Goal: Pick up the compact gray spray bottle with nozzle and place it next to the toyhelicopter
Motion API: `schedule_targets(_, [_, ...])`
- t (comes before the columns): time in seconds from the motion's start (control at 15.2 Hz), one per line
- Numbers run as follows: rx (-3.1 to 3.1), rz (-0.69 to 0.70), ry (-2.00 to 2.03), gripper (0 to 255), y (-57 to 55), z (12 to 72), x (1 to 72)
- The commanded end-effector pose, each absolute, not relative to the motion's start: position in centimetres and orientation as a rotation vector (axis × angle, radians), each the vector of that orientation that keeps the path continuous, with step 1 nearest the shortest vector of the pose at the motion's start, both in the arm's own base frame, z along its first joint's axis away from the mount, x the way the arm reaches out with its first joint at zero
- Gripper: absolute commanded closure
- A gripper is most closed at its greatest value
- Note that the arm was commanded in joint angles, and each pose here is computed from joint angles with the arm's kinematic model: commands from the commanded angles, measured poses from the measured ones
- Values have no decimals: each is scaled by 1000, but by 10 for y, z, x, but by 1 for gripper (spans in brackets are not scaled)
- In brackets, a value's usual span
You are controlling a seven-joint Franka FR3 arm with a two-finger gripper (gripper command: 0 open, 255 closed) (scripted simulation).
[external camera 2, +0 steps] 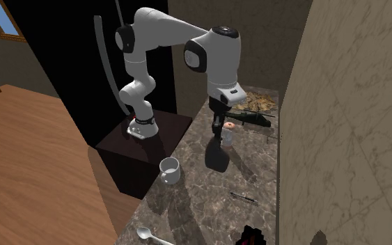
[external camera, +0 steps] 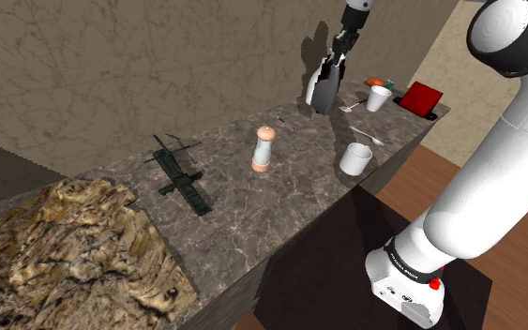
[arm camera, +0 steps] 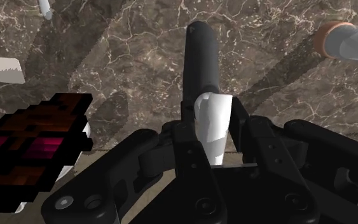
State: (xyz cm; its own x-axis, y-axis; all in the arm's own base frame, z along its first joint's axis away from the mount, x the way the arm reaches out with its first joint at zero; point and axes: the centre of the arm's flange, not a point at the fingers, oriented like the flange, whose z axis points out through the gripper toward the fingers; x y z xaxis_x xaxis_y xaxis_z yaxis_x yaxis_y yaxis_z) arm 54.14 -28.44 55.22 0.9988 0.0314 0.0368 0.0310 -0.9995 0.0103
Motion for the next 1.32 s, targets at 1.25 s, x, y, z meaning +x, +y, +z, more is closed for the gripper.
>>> schedule_targets(1.25, [3131, 58, 49, 255, -285, 663, 541])
